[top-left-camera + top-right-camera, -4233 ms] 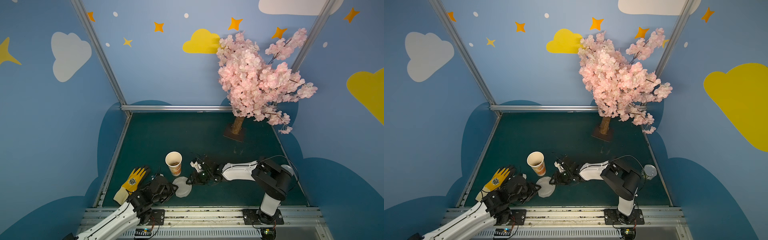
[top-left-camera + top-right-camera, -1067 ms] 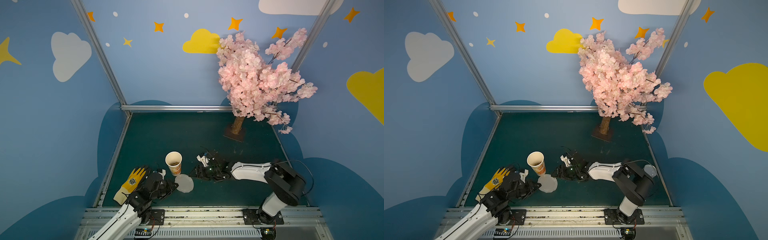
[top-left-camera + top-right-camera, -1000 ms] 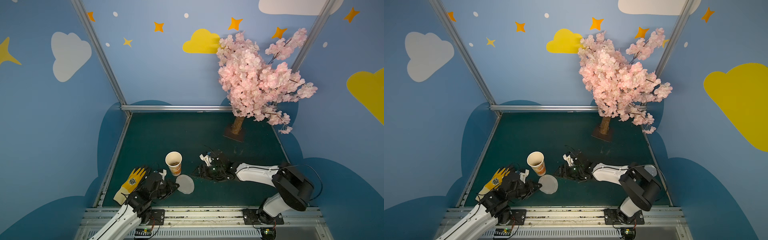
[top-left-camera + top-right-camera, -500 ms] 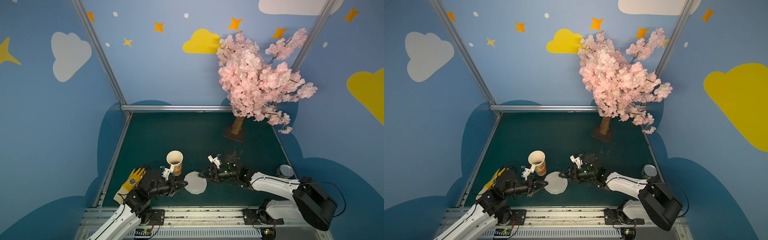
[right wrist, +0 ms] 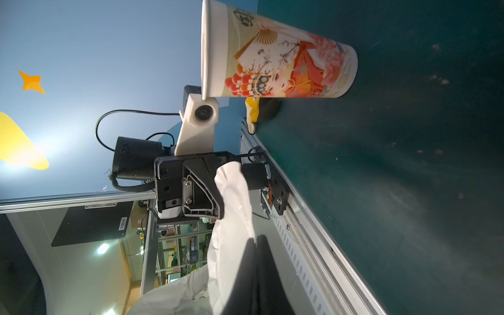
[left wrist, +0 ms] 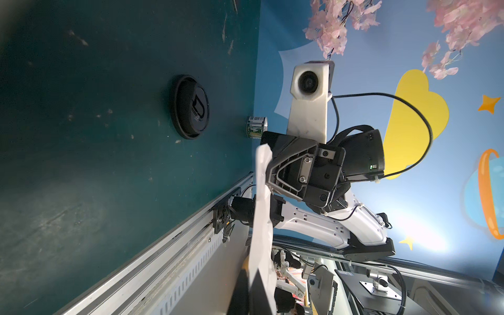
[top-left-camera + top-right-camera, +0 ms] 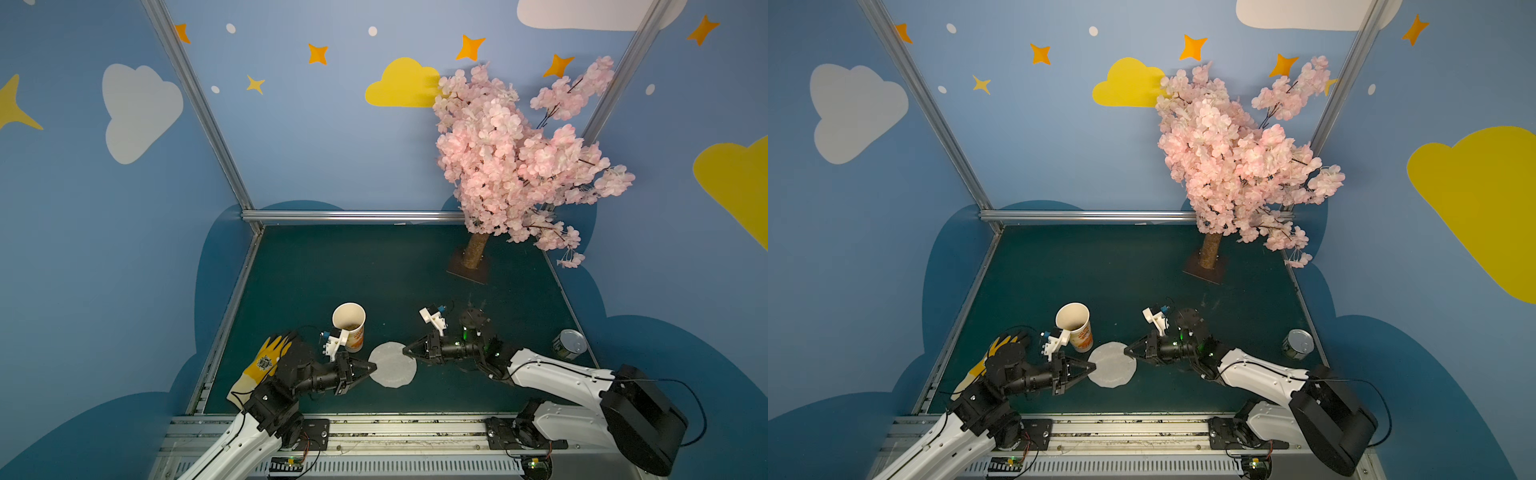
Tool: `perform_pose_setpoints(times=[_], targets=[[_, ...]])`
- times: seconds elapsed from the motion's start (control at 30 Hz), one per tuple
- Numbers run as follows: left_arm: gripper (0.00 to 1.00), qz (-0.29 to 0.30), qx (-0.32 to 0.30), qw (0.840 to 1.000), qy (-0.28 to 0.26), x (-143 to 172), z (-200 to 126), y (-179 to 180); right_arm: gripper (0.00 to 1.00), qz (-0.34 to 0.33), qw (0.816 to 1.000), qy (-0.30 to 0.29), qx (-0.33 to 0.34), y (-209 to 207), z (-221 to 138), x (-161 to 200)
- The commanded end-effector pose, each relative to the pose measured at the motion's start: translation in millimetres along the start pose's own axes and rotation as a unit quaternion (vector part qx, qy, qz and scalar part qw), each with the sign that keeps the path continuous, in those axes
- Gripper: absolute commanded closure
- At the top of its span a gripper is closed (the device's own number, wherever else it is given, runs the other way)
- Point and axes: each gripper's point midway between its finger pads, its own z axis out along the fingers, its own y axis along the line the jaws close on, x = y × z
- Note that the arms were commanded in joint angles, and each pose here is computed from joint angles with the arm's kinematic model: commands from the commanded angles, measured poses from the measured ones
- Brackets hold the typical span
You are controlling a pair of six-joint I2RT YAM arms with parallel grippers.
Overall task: Put the leak-proof paper on the milk tea cups
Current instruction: Pick up the leak-proof paper from the center of the board, then place the leak-proof paper at the cup.
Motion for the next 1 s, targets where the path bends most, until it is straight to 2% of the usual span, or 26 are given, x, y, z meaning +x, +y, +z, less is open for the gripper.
perform_pose_setpoints(times=[0.0, 0.03, 0.07, 0.1, 0.13, 0.23, 0.37, 0.43, 0.5, 0.57, 0.67, 0.73, 0.87, 0.97], targets=[[0.94, 0.002, -0.002, 1.000, 0.001, 1.5, -0.8, 0.4, 1.00, -0.013, 1.000, -0.006, -0.006, 4.5, -5.0, -2.3], [0.75, 0.012, 0.002, 1.000, -0.003, 0.3, -1.2, -2.8, 1.00, -0.015, 1.000, -0.006, -0.007, 5.8, -6.1, -2.9], [0.37, 0.027, 0.002, 1.000, -0.009, -1.2, -1.9, -6.5, 1.00, -0.018, 1.000, -0.009, -0.007, 7.5, -8.1, -4.7], [0.14, 0.041, -0.012, 0.999, -0.020, -3.4, -4.3, -8.0, 1.00, -0.021, 1.000, -0.013, -0.003, 7.9, -10.9, -7.1], [0.02, 0.057, -0.031, 0.997, -0.031, -5.5, -7.4, -7.9, 1.00, -0.021, 1.000, -0.020, 0.005, 6.9, -14.5, -10.0], [0.00, 0.112, -0.081, 0.988, -0.067, -12.2, -22.2, -19.0, 1.00, -0.043, 0.996, -0.052, 0.055, 3.2, -32.3, -23.6], [0.00, 0.189, -0.067, 0.971, -0.130, -28.4, -41.8, -70.2, 1.00, -0.085, 0.983, -0.084, 0.142, -1.8, -57.5, -41.1], [0.00, 0.213, -0.114, 0.955, -0.169, -43.3, -55.4, -77.7, 1.00, -0.103, 0.981, -0.092, 0.137, 14.3, -59.7, -53.7], [0.00, 0.205, -0.197, 0.932, -0.223, -66.9, -72.2, -68.0, 1.00, -0.116, 0.982, -0.091, 0.115, 33.2, -53.0, -65.5], [0.00, 0.203, -0.252, 0.909, -0.263, -86.4, -85.9, -67.2, 1.00, -0.127, 0.984, -0.079, 0.099, 47.4, -40.6, -72.4], [0.00, 0.208, -0.283, 0.886, -0.304, -112.6, -95.7, -77.3, 1.00, -0.148, 0.983, -0.068, 0.081, 68.3, -26.3, -78.3], [0.00, 0.200, -0.285, 0.883, -0.315, -127.8, -98.6, -79.8, 1.00, -0.156, 0.983, -0.071, 0.058, 86.0, -21.3, -86.6], [0.00, 0.139, -0.254, 0.898, -0.332, -158.8, -115.8, -77.0, 1.00, -0.162, 0.984, -0.063, 0.026, 109.8, 2.5, -106.5], [0.00, 0.094, -0.224, 0.901, -0.360, -172.6, -134.5, -69.4, 1.00, -0.150, 0.987, -0.055, 0.001, 118.9, 30.5, -119.4]])
